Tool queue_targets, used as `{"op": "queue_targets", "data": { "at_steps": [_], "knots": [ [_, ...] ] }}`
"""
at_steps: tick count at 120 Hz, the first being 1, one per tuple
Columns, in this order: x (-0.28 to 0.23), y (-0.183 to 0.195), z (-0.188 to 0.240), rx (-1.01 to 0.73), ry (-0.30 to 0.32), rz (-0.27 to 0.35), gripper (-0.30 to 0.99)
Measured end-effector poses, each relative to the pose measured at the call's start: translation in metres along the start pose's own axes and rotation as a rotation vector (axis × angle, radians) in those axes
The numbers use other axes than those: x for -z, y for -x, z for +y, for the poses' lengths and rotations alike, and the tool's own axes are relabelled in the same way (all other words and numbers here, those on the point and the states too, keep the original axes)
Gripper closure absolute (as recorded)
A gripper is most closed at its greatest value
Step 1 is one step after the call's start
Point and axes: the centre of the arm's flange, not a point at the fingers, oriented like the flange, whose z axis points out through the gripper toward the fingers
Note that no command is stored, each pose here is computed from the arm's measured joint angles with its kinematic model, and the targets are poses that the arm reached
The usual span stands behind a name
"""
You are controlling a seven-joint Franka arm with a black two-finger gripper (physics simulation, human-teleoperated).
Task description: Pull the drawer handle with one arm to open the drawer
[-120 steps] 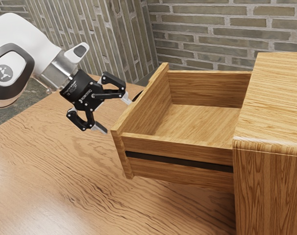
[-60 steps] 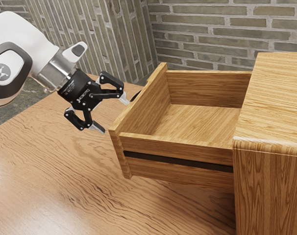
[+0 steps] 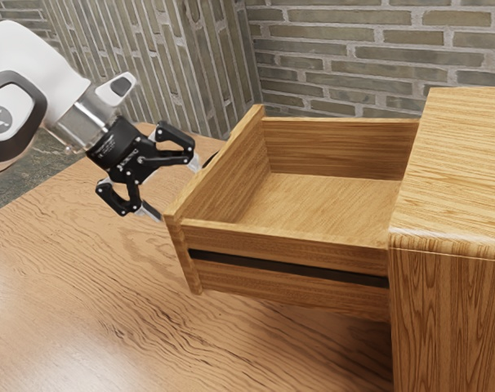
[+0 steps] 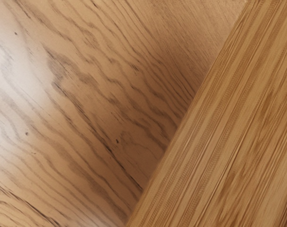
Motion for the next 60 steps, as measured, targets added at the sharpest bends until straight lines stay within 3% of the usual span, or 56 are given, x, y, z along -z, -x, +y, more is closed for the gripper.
{"op": "queue_targets", "data": {
  "at_steps": [31, 47, 54, 60],
  "knots": [
    [0.004, -0.019, -0.015, 0.025, -0.012, 0.02, 0.01],
    [0.006, -0.009, -0.01, 0.006, -0.017, 0.011, 0.01],
    [0.064, 0.026, 0.009, -0.05, 0.031, 0.074, 0.01],
    [0.161, 0.072, 0.004, -0.093, 0.126, 0.177, 0.01]
  ]
}}
